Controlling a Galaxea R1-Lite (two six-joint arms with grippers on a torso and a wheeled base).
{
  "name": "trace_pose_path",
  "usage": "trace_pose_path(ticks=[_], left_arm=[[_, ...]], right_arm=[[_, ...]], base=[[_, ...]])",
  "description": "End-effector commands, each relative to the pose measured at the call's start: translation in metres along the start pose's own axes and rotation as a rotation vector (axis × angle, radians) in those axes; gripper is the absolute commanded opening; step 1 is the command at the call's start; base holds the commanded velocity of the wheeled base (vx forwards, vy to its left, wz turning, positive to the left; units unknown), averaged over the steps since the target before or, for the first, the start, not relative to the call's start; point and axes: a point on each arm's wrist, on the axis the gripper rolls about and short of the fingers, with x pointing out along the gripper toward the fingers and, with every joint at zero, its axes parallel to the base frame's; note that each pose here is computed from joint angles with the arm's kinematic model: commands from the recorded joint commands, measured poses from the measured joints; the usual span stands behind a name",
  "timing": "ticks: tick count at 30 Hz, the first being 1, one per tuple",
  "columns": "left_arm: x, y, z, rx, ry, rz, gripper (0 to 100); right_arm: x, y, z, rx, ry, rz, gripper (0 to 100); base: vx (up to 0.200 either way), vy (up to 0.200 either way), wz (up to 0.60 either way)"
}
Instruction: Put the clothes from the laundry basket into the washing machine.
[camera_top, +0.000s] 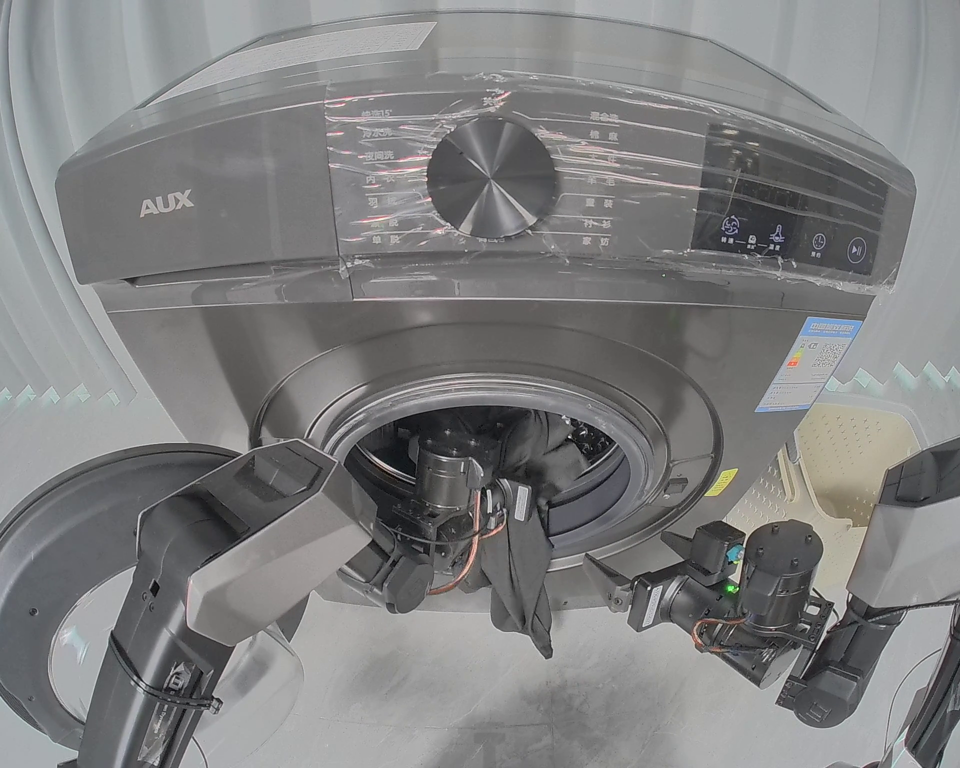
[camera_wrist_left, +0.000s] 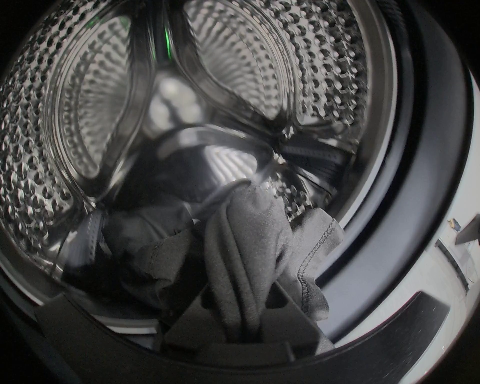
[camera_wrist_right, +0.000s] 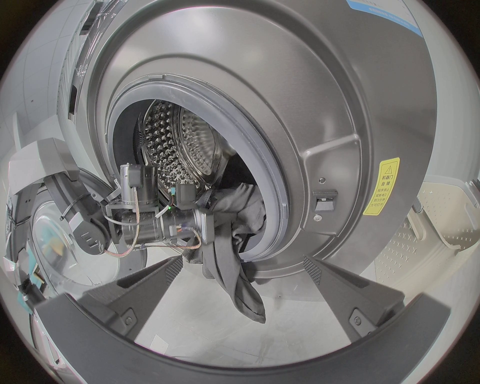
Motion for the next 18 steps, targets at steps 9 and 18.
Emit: trace_pose_path(ticks=[9, 18], left_arm=[[0.029, 0.045, 0.034, -0.042, -0.181, 0.186, 0], [0.024, 0.041, 0.037, -0.047, -0.176, 0.177, 100]], right_arm=[[0.0, 0.0, 0.001, 0.002, -0.003, 0.001, 100], [0.0, 0.0, -0.001, 0.001, 0.003, -0.001, 100]], base=[[0.0, 0.0, 0.0], [0.0, 0.0, 0.0]])
